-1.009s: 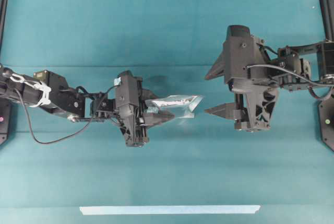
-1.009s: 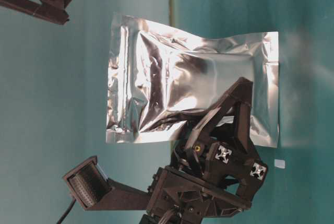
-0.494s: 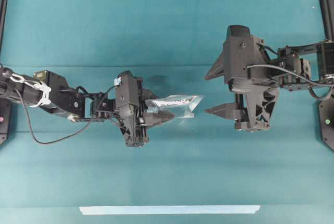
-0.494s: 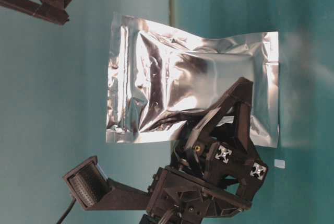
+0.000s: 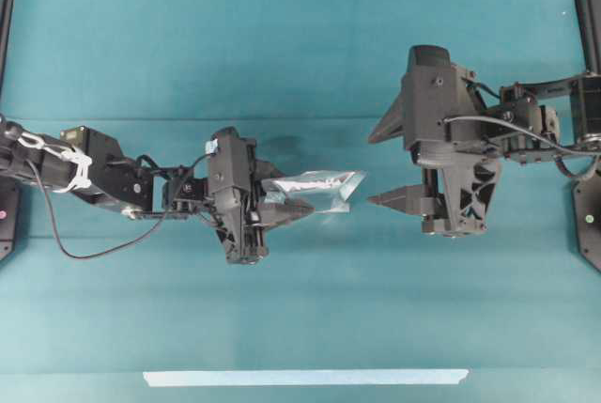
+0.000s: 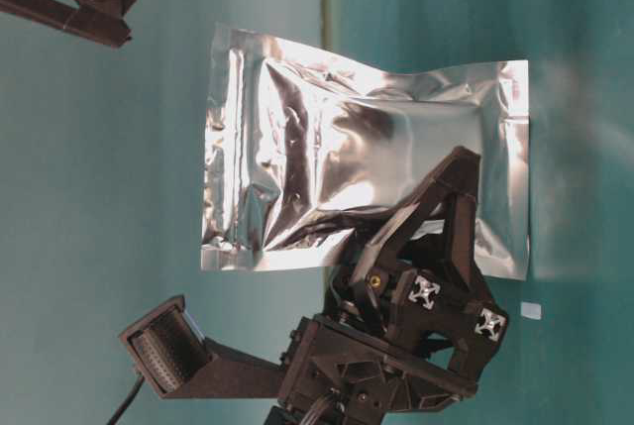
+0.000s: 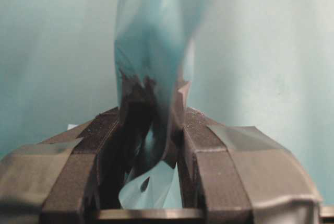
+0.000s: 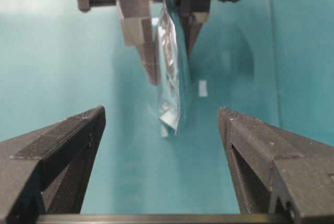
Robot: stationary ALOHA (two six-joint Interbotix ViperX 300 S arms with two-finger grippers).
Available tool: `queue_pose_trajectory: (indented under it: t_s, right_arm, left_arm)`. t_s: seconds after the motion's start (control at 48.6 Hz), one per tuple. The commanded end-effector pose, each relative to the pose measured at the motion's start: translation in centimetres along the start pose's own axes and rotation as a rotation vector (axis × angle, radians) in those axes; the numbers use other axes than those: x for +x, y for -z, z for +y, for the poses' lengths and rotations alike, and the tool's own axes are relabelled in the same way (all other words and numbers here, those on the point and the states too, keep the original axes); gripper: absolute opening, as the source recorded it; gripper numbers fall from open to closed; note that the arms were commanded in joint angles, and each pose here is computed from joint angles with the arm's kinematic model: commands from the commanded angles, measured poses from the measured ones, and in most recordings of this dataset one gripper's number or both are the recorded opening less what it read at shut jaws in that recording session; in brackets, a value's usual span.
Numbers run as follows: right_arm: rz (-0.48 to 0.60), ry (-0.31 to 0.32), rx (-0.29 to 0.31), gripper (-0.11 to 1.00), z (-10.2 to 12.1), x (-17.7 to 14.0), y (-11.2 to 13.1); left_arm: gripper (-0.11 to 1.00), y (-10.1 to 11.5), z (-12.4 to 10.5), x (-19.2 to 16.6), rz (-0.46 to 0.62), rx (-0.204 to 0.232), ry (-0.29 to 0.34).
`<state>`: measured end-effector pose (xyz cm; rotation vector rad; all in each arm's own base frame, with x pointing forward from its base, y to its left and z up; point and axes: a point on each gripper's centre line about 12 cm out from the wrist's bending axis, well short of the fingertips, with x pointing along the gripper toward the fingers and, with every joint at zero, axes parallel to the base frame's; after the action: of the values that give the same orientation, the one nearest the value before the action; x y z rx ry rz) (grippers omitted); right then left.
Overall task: Hand over the silver zip bag and make it stand upright.
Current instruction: 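Hold the bag upright with the left gripper while right stays open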
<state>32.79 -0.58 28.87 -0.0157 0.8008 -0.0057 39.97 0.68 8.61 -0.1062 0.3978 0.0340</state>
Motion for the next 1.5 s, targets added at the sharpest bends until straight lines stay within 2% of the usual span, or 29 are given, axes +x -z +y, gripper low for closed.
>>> queue_pose_trajectory:
  t_s: [0.0,1.482]
  right_arm:
    - [-0.034,0.000,0.011,0.88,0.04,-0.81,-0.60]
    - [-0.028,-0.012,0.006,0.86,0.47,-0.70,-0.54]
  left_arm:
    - [0.29,-0.37,-0.43,0.06,-0.011,0.008,0.012]
    - [0.29,-0.42,-0.44,0.09,-0.013,0.009,0.012]
